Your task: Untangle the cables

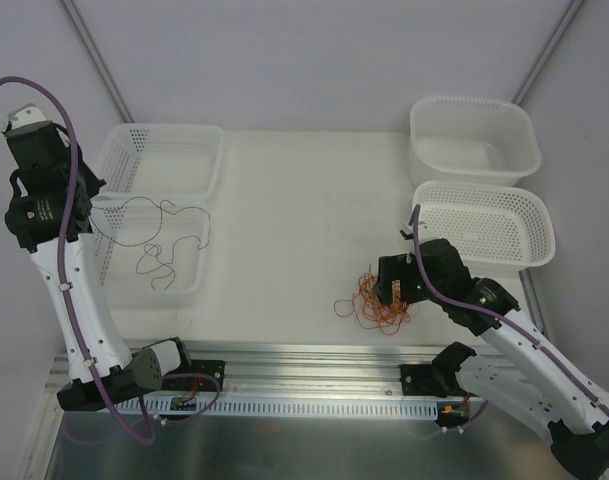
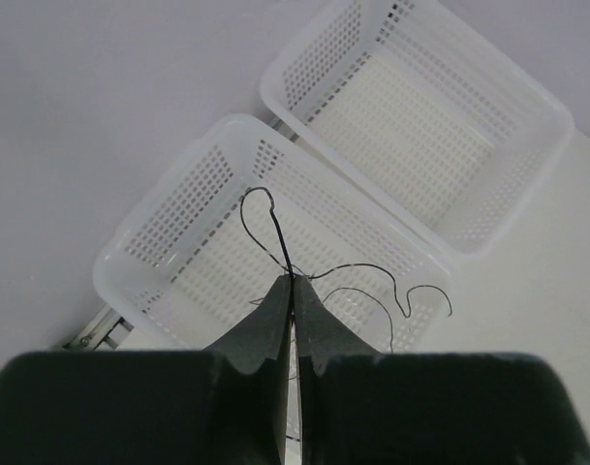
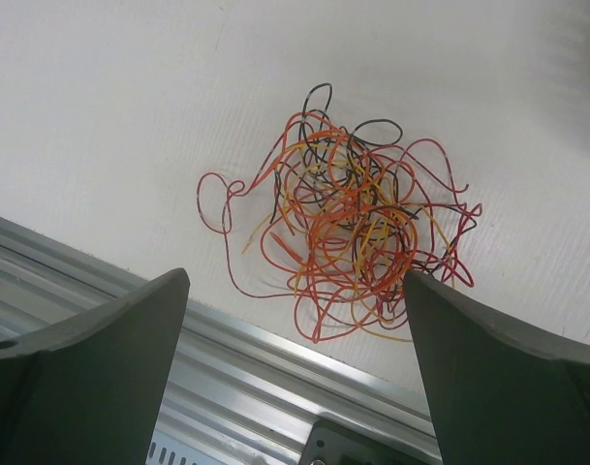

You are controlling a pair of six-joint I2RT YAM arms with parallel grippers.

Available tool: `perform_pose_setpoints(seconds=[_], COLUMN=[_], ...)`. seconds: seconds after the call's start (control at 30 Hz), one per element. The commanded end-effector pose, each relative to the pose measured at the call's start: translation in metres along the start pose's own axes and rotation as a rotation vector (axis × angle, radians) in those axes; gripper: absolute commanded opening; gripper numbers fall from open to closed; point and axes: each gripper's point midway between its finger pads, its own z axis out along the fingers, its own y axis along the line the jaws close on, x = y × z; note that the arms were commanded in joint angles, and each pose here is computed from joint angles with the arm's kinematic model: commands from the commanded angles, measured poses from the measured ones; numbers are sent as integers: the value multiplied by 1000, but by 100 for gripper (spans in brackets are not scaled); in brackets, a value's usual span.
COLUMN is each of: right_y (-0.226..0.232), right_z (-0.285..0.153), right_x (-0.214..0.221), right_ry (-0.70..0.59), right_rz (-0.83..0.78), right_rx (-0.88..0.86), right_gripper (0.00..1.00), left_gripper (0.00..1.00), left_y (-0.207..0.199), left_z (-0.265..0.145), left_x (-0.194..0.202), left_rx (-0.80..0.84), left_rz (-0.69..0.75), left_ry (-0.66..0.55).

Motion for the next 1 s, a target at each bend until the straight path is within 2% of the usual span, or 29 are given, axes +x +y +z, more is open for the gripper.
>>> perform_pose_setpoints(seconds=[0.0,0.33,0.4,0.47,0.63,0.7,0.73,0.8,0.83,0.9,0.97], right_y=[14,23,24,26,30,31,31,29,29,31,31], right_z=[-7,-3,-2,0,3,4,5,9,9,9,8], right_x=[-27,-35,-37,-38,-42,-42,-42,-39,-39,-40,-42], right_ry=[-69,-44,-40,-34,-46,-46,-43,-30,-30,-34,-41], right_rz=[-16,-51,-59,-65,-57,-54,-55,-57,-58,-49,-44], right_rx=[-51,-78,-81,-85,-100,-106,-104,-96,-95,-102,-103], right_gripper=[97,97,97,97,97,97,97,97,97,97,97], left_gripper=[0,0,0,0,0,0,0,0,0,0,0], left_y=[36,93,92,83,62,30,-4,-28,-50,-59,-46], left_z=[-12,-17,-24,-41,-51,-47,-50,-44,-51,-50,-47], left_x=[-13,-31,-40,-63,-73,-70,-64,-50,-42,-34,-33], left_rx=[-170,-453,-439,-375,-248,-65,130,262,394,450,373], left_rz=[-11,-55,-66,-83,-114,-110,-98,-94,-76,-71,-74], left_ry=[-58,-148,-185,-254,-290,-275,-244,-189,-154,-132,-160])
